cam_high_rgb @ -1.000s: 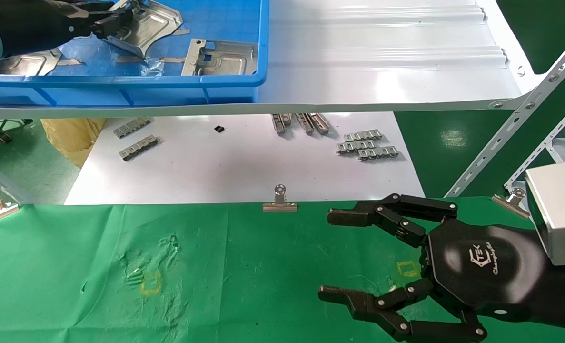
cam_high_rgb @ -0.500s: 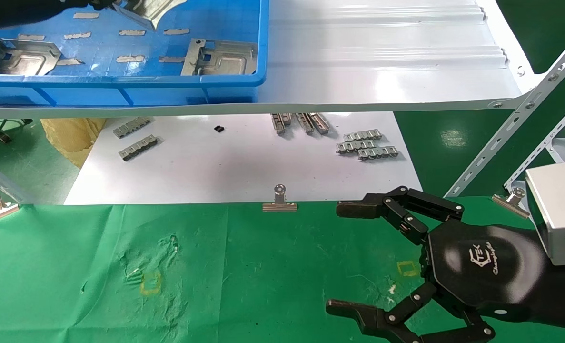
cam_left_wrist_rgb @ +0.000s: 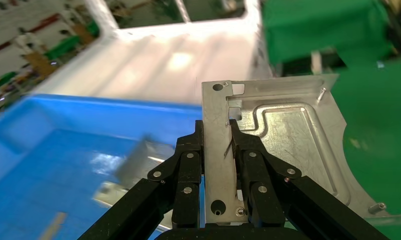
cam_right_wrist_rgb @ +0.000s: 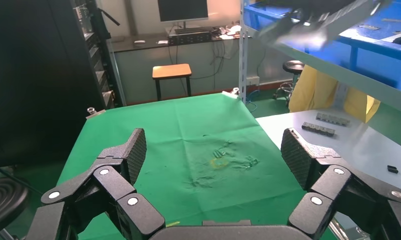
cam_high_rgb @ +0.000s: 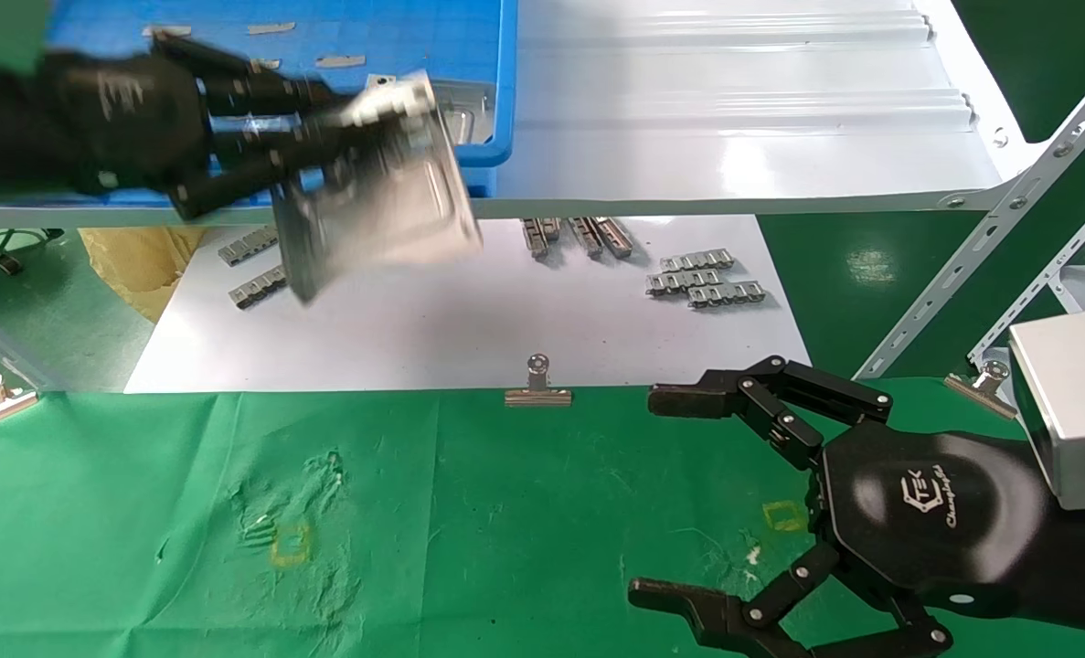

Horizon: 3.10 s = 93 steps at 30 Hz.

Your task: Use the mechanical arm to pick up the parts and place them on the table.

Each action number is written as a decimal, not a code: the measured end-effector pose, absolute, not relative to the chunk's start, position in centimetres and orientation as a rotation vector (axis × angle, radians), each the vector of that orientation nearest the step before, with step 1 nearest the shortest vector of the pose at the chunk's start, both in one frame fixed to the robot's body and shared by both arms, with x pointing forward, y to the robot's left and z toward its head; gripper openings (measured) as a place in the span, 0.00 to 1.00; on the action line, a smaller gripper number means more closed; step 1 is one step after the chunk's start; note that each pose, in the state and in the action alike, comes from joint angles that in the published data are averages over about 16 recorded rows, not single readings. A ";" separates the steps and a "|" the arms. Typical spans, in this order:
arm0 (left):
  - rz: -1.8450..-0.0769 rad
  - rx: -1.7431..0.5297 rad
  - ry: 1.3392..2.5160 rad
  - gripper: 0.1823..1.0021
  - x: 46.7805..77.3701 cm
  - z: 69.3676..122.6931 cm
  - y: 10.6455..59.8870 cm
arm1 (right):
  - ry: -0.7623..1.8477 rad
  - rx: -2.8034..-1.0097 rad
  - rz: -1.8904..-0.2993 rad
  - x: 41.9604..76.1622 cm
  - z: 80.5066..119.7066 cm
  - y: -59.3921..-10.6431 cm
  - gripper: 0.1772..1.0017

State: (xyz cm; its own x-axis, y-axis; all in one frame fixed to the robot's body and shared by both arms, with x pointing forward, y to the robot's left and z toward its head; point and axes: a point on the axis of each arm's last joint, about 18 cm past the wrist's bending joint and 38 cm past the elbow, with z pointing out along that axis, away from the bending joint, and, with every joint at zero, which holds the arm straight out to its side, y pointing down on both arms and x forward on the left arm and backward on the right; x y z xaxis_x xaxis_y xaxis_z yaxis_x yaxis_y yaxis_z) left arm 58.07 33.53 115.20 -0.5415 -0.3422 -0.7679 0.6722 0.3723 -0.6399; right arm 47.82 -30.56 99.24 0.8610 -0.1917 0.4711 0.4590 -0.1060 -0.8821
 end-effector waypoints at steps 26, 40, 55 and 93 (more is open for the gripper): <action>-0.880 0.470 2.059 0.11 61.4 94.7 38.2 | -0.215 -1.587 -0.556 47.8 99.2 -30.6 1.00; -0.834 0.389 2.072 0.13 63.3 93.9 39.0 | -0.215 -1.587 -0.556 47.8 99.2 -30.6 1.00; -1.037 0.217 1.976 0.34 62.6 97.0 39.5 | -0.215 -1.587 -0.556 47.8 99.2 -30.6 1.00; -1.430 0.197 1.871 1.00 59.0 98.1 35.2 | -0.215 -1.587 -0.556 47.8 99.2 -30.6 1.00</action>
